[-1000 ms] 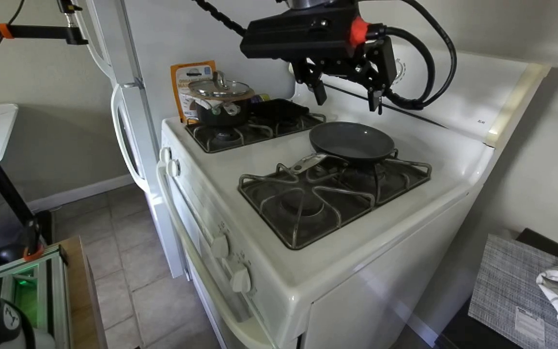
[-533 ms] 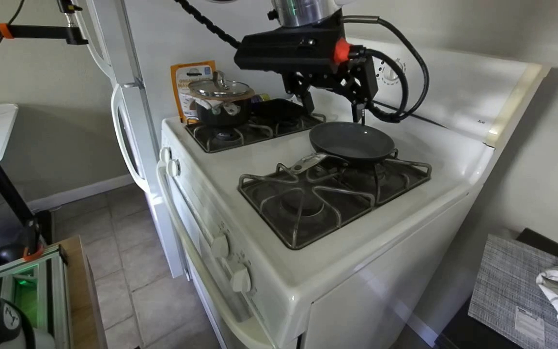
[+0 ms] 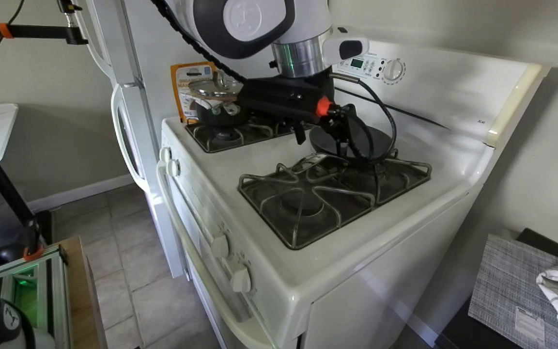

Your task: Move the pan to the left side of the stove

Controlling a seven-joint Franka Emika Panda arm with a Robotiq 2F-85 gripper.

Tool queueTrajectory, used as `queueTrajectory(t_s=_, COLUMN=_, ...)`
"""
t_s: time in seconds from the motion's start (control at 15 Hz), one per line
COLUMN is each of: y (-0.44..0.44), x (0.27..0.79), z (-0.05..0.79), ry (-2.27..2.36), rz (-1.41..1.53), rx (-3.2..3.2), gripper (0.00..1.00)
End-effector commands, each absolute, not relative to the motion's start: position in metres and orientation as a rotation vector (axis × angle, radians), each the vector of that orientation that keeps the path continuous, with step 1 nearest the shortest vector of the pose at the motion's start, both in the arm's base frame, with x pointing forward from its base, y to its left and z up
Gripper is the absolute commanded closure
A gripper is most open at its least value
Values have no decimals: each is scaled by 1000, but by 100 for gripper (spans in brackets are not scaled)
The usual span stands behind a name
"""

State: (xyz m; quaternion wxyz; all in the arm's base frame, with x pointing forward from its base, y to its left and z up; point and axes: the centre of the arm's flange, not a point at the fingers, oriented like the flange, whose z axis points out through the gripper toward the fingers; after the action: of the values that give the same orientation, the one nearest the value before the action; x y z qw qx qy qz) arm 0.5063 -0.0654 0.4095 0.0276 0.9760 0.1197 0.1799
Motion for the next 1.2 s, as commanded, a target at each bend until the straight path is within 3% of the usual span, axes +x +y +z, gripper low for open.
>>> queueTrajectory(t_s=0.0, y=-64, x=515, z=388, ry=321, rz=582, rx=3022, gripper=0)
queueTrajectory(t_s=0.67, y=-64, x=520, z=362, ry=307, rz=534, rx=3053, gripper=3)
queueTrajectory(t_s=1.13, y=-64, x=523, z=356, ry=302, rz=534, rx=3059, gripper=66)
